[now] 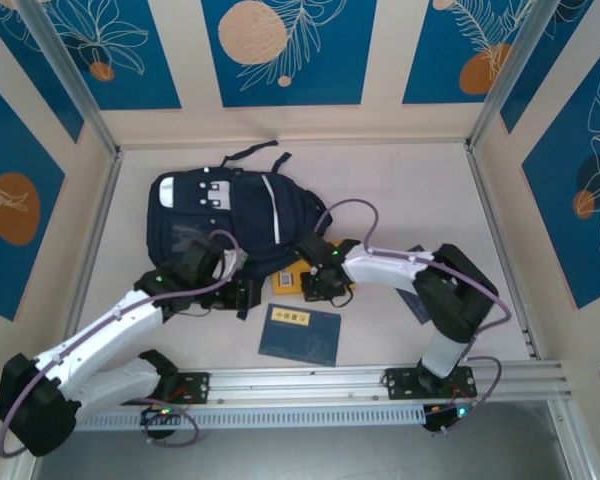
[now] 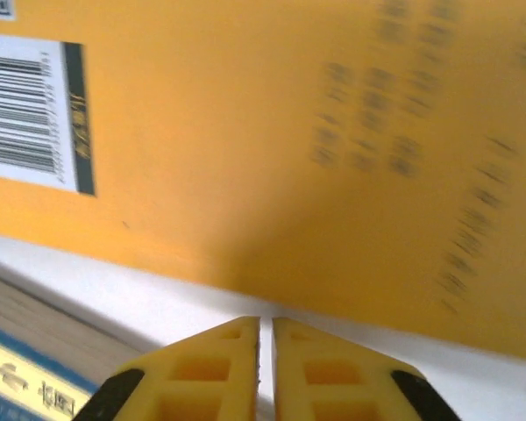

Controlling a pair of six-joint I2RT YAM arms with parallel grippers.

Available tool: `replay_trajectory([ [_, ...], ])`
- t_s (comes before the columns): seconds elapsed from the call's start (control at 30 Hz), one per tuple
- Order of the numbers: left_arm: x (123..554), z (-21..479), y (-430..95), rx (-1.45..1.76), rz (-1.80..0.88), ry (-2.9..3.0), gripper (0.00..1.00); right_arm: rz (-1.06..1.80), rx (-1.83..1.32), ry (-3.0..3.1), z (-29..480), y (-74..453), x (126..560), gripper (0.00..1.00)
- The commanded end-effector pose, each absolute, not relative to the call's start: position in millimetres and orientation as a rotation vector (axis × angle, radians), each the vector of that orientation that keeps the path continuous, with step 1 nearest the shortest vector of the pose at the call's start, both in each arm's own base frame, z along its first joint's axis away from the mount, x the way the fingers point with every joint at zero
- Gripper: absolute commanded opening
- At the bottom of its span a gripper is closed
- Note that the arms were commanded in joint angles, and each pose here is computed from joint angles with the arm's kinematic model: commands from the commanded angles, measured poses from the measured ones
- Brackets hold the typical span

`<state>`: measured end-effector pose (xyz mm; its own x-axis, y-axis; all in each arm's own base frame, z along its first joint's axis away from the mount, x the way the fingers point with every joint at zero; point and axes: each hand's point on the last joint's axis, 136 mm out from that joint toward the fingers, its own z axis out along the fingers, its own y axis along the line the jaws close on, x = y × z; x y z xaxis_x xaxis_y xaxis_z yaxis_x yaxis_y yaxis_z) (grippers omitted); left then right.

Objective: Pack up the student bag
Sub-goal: Adjust the book at the center of the table, then pick up the book from the bottom-center of the table.

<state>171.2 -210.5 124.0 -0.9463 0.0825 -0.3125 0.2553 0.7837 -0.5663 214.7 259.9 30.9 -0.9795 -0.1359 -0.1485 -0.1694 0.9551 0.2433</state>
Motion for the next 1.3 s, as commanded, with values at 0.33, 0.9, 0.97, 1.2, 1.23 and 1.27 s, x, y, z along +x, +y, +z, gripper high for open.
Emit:
replay_trajectory([
  [0.33, 152.8, 62.1, -221.2, 0.395, -0.696, 2.850, 0.52, 0.784, 0.318, 3.087, 42.9, 207.4, 130.8, 0.50],
  [0.9, 149.0, 27.9, -241.3, 0.416, -0.799, 2.913, 0.38, 1.148, 0.315, 3.084, 25.5, 238.8, 121.0, 0.41],
  [0.97, 147.6, 26.3, -242.9, 0.424, -0.815, 2.917, 0.33, 1.209, 0.305, 3.067, 29.0, 245.1, 122.2, 0.40],
  [1.2, 146.2, 19.6, -244.5, 0.442, -0.816, 2.934, 0.25, 1.285, 0.279, 3.014, 51.1, 249.7, 125.8, 0.36],
  [1.23, 146.4, 18.9, -244.5, 0.442, -0.816, 2.935, 0.25, 1.294, 0.264, 3.002, 55.9, 250.1, 125.8, 0.36],
  [1.27, 145.9, 18.0, -244.6, 0.443, -0.816, 2.938, 0.25, 1.288, 0.246, 2.994, 60.4, 249.8, 125.8, 0.36],
])
